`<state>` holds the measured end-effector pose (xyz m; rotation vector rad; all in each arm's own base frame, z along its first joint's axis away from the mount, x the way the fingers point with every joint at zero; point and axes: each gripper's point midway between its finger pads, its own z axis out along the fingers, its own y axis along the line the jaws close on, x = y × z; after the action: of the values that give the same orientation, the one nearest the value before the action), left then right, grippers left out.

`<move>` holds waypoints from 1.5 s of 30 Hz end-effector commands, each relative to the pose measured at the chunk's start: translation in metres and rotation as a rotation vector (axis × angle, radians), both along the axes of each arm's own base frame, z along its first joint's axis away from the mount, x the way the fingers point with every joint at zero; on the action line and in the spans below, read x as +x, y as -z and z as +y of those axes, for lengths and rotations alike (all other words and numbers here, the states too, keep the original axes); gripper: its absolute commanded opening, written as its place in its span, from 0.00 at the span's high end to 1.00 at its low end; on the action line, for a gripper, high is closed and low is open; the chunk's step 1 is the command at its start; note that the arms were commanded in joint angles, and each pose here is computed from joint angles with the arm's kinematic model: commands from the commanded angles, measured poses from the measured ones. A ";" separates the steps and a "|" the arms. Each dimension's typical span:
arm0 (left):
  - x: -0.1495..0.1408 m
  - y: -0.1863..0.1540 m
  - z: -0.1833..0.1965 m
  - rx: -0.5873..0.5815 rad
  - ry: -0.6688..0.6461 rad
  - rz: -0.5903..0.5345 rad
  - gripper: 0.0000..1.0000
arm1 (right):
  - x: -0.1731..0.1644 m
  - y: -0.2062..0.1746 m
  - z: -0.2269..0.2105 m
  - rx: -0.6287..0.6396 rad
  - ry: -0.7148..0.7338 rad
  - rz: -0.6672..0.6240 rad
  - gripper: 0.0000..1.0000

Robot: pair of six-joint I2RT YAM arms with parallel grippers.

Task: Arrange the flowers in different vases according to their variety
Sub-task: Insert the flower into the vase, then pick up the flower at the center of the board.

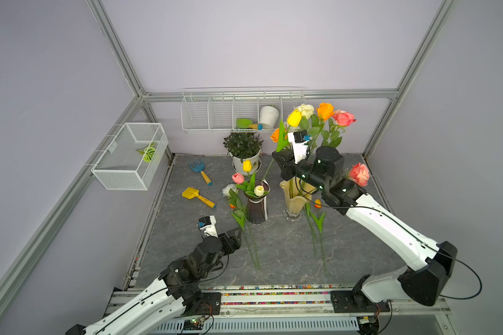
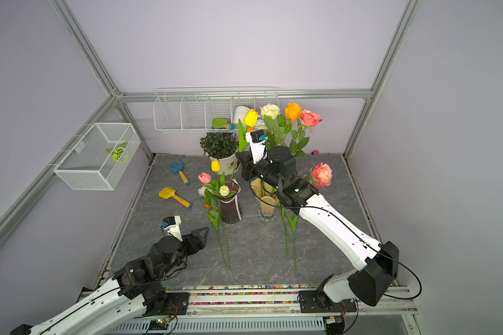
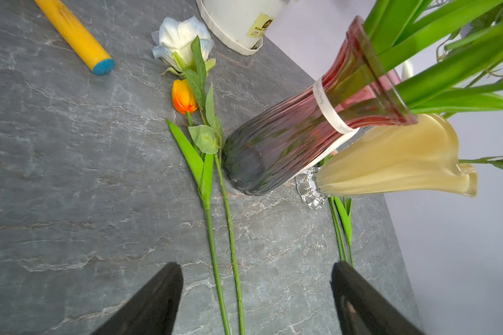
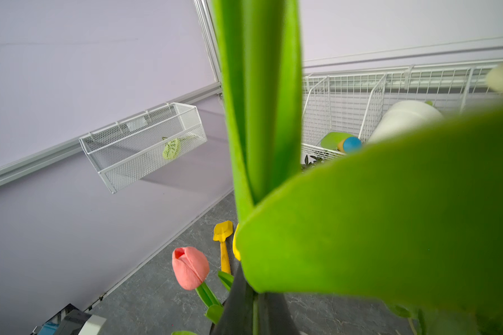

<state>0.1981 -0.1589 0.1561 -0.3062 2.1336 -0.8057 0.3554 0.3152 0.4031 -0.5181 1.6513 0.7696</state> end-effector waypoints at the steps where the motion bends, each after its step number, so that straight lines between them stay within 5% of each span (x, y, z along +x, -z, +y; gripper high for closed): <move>1: 0.002 -0.004 -0.015 -0.059 0.045 0.022 0.15 | 0.010 0.033 0.003 -0.022 0.030 0.050 1.00; 8: 0.012 0.008 -0.025 -0.010 0.061 0.086 0.17 | 0.011 0.080 0.012 -0.067 -0.005 0.133 1.00; 13: 0.017 0.011 -0.024 -0.009 0.045 0.100 0.20 | -0.001 0.095 0.018 -0.090 -0.068 0.188 0.42; 26: 0.023 0.020 -0.025 0.000 0.049 0.152 0.27 | -0.045 0.124 -0.015 -0.213 -0.041 0.308 0.07; 32: 0.030 0.037 -0.029 -0.014 0.060 0.241 0.46 | -0.068 0.105 -0.042 -0.223 0.000 0.251 0.10; 45: 0.043 0.084 -0.030 0.059 0.024 0.463 0.50 | -0.104 0.099 -0.091 -0.248 0.074 0.237 0.36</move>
<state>0.2339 -0.1791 0.0668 -0.4779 2.5684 -0.7119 0.2569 0.2333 0.3181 -0.5568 1.9475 0.6332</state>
